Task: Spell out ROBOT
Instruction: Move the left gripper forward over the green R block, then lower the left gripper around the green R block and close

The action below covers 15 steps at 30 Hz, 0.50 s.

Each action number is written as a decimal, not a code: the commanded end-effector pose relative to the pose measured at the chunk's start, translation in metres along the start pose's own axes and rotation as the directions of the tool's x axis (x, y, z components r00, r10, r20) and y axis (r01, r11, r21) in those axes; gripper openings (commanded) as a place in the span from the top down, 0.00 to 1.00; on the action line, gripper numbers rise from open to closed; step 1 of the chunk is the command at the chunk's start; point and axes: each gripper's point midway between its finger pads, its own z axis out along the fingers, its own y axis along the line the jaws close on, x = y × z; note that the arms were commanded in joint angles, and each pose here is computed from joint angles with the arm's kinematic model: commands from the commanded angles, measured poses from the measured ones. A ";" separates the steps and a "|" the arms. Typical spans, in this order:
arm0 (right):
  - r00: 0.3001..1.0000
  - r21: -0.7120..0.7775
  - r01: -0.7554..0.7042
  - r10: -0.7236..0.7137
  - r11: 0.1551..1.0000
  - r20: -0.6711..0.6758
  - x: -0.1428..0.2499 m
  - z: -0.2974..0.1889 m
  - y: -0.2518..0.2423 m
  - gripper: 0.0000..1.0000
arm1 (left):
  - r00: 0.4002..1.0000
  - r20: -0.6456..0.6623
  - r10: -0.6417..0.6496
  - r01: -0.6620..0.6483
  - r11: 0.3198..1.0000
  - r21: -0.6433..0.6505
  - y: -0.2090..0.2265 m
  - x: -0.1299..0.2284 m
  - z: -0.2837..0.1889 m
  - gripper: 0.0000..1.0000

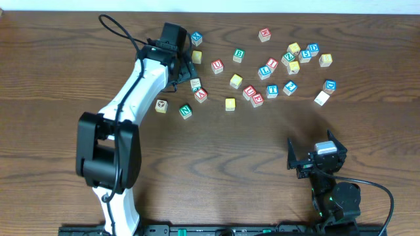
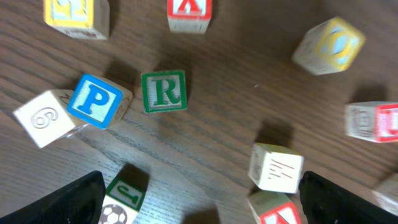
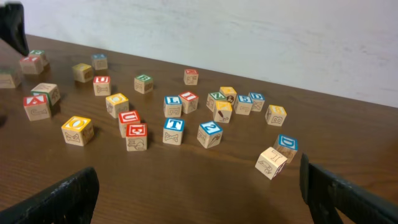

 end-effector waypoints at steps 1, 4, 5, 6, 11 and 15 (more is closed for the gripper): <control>1.000 0.007 0.010 -0.010 1.000 -0.007 0.002 0.000 -0.002 0.01 | 1.000 -0.004 -0.007 0.007 1.000 -0.027 0.001 -0.001 0.013 0.02; 1.000 0.007 0.010 -0.010 1.000 -0.007 0.002 0.000 -0.002 0.01 | 1.000 -0.011 -0.008 0.008 0.999 -0.033 0.001 0.001 0.024 0.02; 1.000 0.007 0.010 -0.010 1.000 -0.007 0.002 0.000 -0.002 0.01 | 1.000 -0.013 -0.008 0.008 0.999 -0.034 0.001 0.002 0.027 0.02; 1.000 0.007 0.010 -0.010 1.000 -0.007 0.002 0.000 -0.002 0.01 | 1.000 -0.014 -0.008 0.007 0.999 -0.035 0.001 0.002 0.029 0.02; 1.000 0.007 0.010 -0.010 1.000 -0.007 0.002 0.000 -0.002 0.01 | 1.000 -0.001 -0.010 0.010 1.000 -0.027 -0.001 -0.001 0.032 0.01; 1.000 0.007 0.010 -0.010 1.000 -0.007 0.002 0.000 -0.002 0.01 | 1.000 0.021 -0.023 0.023 1.000 -0.018 0.000 -0.008 0.034 0.01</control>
